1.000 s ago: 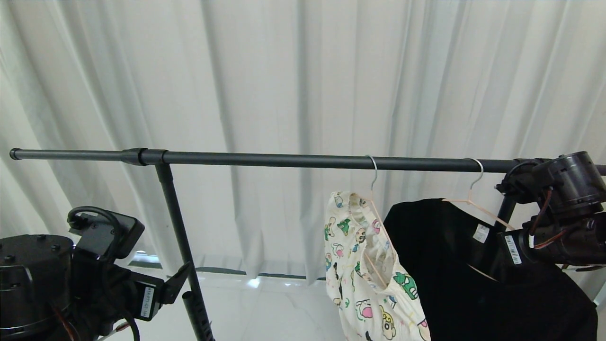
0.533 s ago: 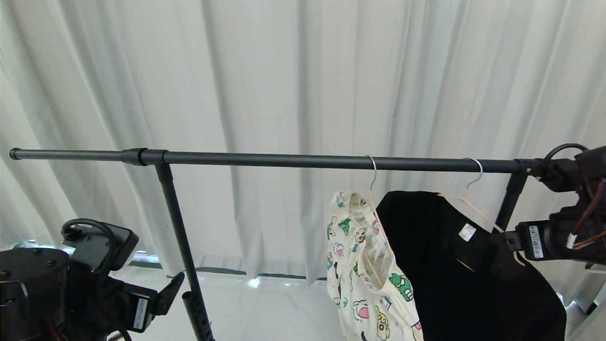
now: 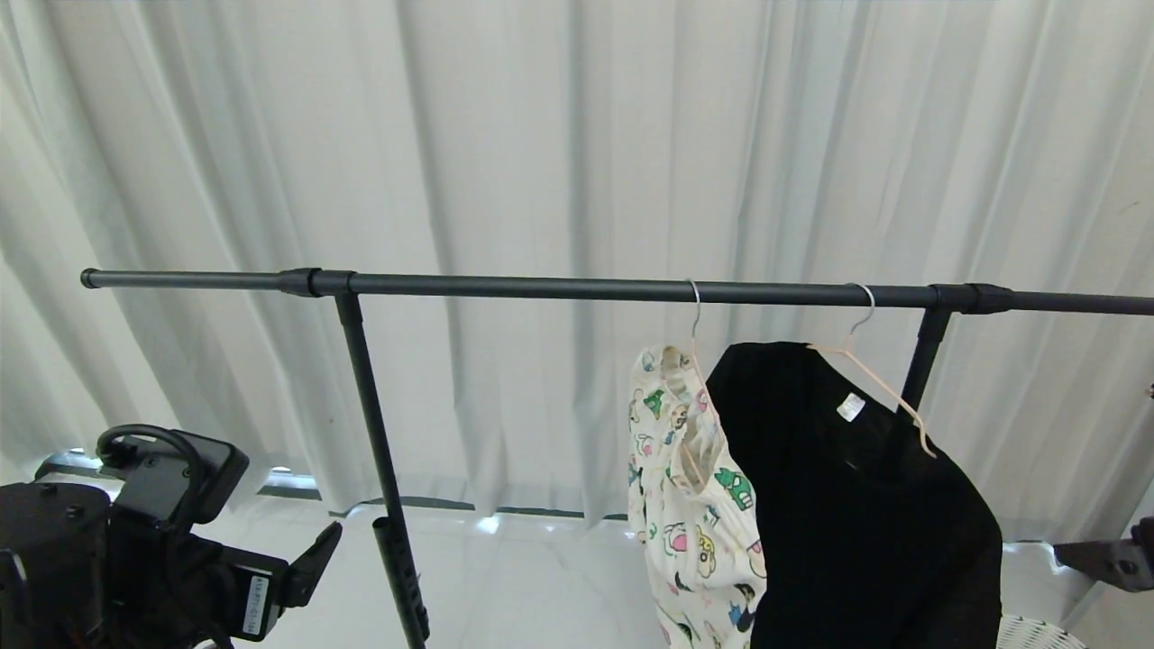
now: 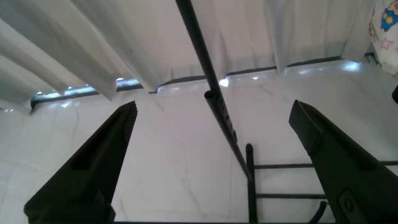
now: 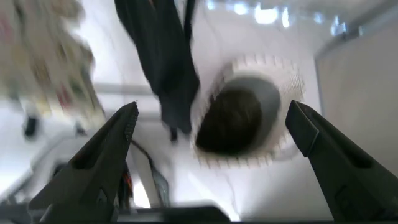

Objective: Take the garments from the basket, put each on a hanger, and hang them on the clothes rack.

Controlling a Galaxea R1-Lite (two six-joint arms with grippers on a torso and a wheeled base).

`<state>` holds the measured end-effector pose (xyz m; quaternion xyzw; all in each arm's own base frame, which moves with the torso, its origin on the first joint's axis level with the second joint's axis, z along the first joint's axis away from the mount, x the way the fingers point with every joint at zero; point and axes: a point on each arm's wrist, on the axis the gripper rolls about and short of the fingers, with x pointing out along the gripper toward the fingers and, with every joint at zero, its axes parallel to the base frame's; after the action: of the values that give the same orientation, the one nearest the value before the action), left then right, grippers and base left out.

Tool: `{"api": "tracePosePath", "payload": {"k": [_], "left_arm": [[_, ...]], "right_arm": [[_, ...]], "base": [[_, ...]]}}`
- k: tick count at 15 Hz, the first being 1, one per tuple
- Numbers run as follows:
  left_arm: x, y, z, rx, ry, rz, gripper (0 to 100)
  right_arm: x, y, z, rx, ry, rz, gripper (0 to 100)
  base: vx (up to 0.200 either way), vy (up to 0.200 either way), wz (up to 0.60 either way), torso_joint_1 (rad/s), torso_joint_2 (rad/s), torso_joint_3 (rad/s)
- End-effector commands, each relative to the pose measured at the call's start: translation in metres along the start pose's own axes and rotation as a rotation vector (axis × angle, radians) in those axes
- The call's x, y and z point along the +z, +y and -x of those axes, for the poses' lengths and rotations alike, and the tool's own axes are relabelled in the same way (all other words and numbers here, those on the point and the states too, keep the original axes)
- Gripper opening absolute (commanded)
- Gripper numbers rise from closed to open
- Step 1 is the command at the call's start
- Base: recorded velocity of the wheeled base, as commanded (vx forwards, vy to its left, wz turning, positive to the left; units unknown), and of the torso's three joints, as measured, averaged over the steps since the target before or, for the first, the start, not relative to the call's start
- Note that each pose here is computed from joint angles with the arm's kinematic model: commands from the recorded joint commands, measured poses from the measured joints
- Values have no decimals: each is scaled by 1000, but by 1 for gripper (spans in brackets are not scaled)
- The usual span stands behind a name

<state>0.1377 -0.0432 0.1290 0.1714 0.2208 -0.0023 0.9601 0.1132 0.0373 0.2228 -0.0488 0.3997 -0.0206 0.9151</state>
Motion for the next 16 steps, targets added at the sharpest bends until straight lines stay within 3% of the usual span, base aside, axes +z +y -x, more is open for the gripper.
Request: {"api": "tracePosePath", "payload": {"k": [1, 10, 14, 16], "left_arm": [[0, 0, 0, 1, -2, 3, 100], [-4, 7, -3, 49, 27, 27, 100], [-10, 7, -2, 49, 46, 20, 100], [-10, 7, -2, 51, 49, 21, 100]], "right_arm": [[-3, -3, 3, -16, -5, -4, 100], [-17, -4, -6, -70, 19, 36, 100], [-29, -1, -25, -90, -30, 61, 100], [-39, 2, -44, -86, -106, 96, 100]], "base": [[-200, 0, 0, 2, 2, 2], [-200, 0, 0, 2, 5, 4], [0, 0, 0, 0, 0, 0], [0, 0, -600, -15, 61, 32]]}}
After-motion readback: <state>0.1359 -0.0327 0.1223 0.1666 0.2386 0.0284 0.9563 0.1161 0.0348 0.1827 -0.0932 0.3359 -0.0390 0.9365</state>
